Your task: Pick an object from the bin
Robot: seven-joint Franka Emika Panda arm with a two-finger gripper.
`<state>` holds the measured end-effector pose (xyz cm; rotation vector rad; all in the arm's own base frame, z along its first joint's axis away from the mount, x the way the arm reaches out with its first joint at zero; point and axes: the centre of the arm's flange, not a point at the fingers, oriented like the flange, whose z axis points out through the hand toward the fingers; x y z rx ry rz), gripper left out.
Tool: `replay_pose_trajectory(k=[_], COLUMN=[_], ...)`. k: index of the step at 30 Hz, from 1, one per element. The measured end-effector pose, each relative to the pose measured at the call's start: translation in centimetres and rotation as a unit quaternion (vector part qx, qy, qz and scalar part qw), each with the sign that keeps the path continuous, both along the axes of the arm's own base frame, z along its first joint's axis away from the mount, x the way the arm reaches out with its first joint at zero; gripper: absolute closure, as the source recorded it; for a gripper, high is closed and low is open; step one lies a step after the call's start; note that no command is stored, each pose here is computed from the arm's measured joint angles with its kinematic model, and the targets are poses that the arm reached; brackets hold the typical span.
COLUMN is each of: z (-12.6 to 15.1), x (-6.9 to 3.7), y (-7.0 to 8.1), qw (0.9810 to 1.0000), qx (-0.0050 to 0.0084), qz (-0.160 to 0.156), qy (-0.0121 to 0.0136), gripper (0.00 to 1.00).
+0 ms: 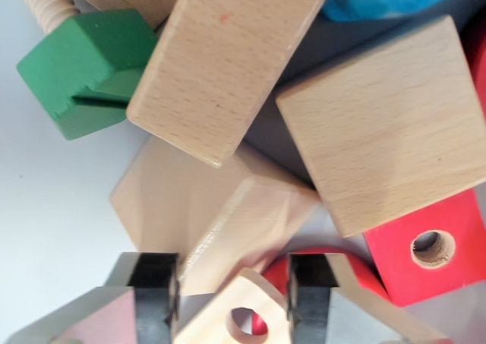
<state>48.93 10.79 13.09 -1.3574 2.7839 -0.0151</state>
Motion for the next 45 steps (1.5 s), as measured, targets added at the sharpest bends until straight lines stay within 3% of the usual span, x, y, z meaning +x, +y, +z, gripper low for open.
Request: replay_pose_trajectory(k=[21, 30, 45], z=[0.1, 1.7, 6.5], x=[0.1, 0.1, -0.1], y=[0.0, 0.0, 0.0], qw=[1.0, 1.0, 1.0], qx=[0.0003, 0.0003, -0.0009], qz=[0.0, 0.0, 0.0], qy=[-0.0013, -0.0019, 0.0019], gripper=[1.0, 1.0, 1.0])
